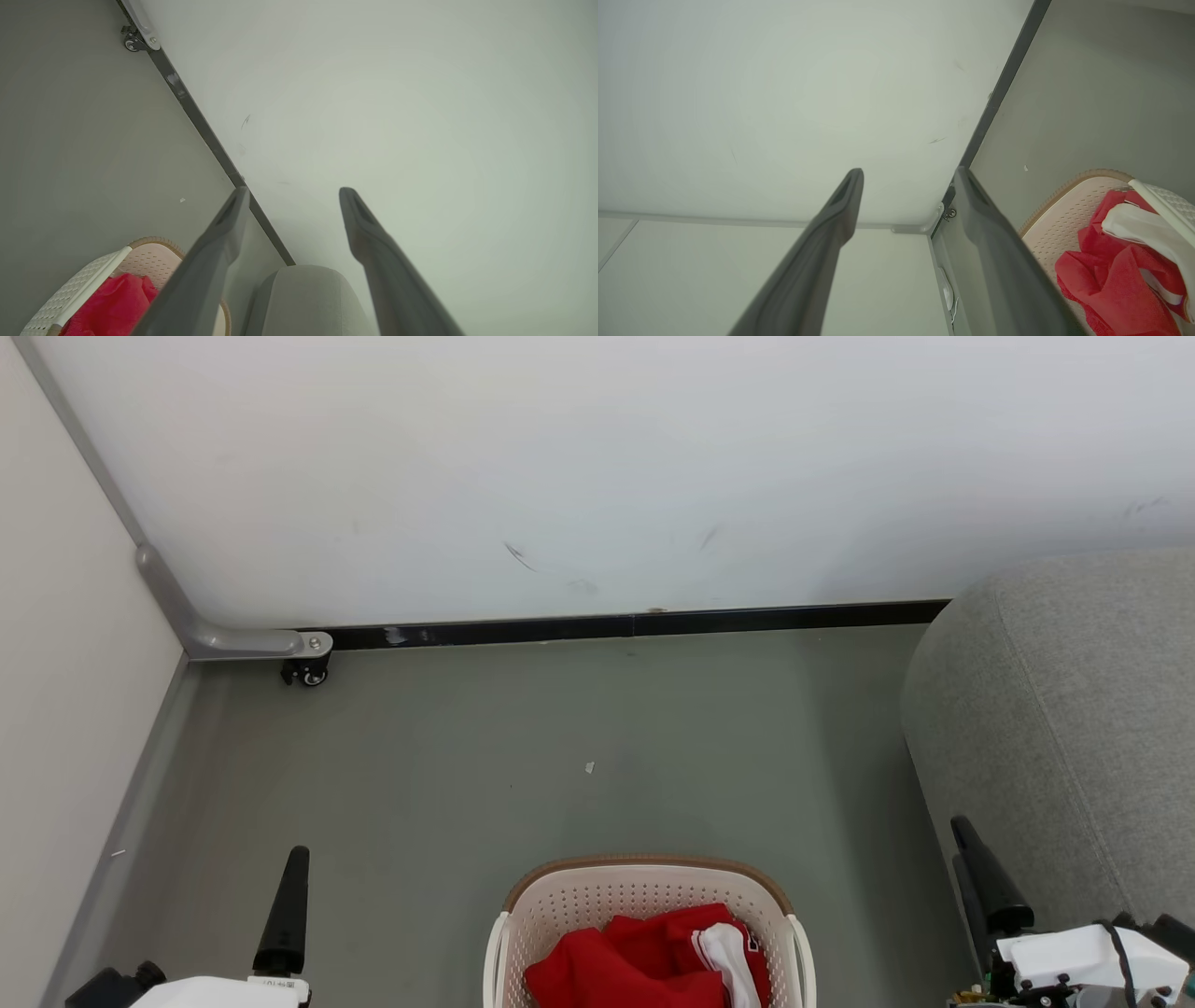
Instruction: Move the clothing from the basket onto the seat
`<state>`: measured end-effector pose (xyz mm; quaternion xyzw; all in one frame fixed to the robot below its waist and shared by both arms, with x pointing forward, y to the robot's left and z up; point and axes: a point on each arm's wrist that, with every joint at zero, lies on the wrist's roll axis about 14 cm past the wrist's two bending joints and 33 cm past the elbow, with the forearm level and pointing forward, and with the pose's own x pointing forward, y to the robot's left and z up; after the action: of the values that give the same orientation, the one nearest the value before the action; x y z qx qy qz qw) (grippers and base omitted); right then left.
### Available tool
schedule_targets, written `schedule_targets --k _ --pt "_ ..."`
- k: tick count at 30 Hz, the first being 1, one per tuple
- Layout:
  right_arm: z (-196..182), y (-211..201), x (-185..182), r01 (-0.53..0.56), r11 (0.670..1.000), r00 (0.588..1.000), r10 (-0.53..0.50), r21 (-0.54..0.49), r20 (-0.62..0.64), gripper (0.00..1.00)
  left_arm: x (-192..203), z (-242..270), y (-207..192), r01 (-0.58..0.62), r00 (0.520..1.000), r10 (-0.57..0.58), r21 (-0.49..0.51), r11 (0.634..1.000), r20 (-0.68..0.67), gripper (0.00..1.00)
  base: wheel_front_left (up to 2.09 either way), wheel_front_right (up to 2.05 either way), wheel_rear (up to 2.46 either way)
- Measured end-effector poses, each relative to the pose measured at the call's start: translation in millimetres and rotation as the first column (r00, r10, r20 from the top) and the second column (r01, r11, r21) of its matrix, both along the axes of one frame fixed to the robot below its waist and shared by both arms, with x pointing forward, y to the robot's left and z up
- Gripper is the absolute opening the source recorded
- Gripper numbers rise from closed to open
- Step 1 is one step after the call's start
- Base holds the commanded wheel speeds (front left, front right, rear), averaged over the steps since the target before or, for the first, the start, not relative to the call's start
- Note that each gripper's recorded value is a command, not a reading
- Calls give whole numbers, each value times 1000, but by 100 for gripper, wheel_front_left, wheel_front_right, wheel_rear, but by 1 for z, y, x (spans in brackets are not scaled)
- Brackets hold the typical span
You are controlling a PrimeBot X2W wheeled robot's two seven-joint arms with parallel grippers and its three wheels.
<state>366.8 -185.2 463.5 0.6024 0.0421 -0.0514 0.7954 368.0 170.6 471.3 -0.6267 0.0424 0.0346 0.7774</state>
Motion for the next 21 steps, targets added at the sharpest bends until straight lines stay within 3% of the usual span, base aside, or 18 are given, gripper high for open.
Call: schedule_targets --k 13,21 --pt "14 8 6 -43 969 998 55 -244 42 100 4 19 2 -6 999 -6 222 975 54 100 0 0 0" --pt "21 18 6 -72 913 993 105 -401 61 100 4 30 1 -14 996 -19 381 925 82 100 0 0 0"
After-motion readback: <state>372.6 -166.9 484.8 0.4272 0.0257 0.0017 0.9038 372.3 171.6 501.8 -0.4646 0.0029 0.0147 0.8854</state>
